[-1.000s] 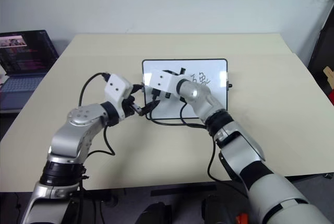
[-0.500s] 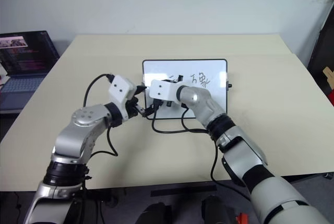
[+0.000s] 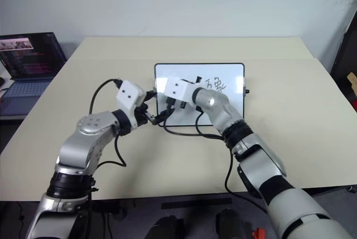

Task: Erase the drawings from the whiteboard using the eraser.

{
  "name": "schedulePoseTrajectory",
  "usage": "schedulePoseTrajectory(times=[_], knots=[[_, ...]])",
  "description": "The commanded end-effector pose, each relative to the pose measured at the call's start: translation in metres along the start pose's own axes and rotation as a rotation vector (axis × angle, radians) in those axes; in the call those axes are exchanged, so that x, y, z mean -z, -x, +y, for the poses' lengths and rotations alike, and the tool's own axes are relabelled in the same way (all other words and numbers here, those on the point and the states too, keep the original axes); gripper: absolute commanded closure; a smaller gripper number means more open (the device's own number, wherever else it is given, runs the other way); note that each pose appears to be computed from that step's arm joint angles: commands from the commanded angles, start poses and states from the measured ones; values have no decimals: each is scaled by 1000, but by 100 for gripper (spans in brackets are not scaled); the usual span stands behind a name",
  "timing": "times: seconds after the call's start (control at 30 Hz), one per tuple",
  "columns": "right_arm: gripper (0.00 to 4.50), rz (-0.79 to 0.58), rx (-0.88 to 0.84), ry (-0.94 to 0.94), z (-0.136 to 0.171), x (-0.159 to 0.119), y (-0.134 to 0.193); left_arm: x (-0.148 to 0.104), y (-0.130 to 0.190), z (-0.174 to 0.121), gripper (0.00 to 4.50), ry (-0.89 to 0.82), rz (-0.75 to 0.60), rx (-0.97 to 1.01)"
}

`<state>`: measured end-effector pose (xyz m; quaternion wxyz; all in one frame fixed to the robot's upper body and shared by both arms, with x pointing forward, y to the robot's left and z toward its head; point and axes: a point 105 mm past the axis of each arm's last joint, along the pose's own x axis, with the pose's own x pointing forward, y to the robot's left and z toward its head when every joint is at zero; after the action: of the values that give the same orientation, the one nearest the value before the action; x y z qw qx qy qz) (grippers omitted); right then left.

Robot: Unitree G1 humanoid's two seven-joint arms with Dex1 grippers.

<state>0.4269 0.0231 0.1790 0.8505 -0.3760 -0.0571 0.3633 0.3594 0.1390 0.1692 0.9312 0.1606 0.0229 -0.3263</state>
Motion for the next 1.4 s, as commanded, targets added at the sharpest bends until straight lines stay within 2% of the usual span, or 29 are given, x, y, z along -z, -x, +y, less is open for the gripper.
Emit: schedulePoseTrajectory(times=[0.03,0.13,0.27,0.5,0.77,0.9,1.03,1.27,1.4], knots=[[334,-105,17,-282,-18,-21,19,-15,4,7,0,-16,-61,-36],[334,-156,28,-428,-29,-27,42,-17,4,9,0,-11,-71,-45],[334,-161,39,-518,-36,-19,81,-21,3,10,0,-7,-94,-49],[334,-80,89,-575,-18,17,137,-25,-4,15,0,15,-132,-70],[335,-15,231,-617,4,51,165,-32,-14,19,0,36,-175,-97],[335,-31,252,-618,12,52,164,-32,-16,19,0,46,-183,-114],[335,-109,258,-588,9,35,156,-31,-14,19,0,50,-180,-118],[335,-153,230,-321,2,7,113,-19,-7,26,0,36,-123,-181],[335,-172,235,-290,-10,-6,86,-21,-7,25,0,33,-128,-178]])
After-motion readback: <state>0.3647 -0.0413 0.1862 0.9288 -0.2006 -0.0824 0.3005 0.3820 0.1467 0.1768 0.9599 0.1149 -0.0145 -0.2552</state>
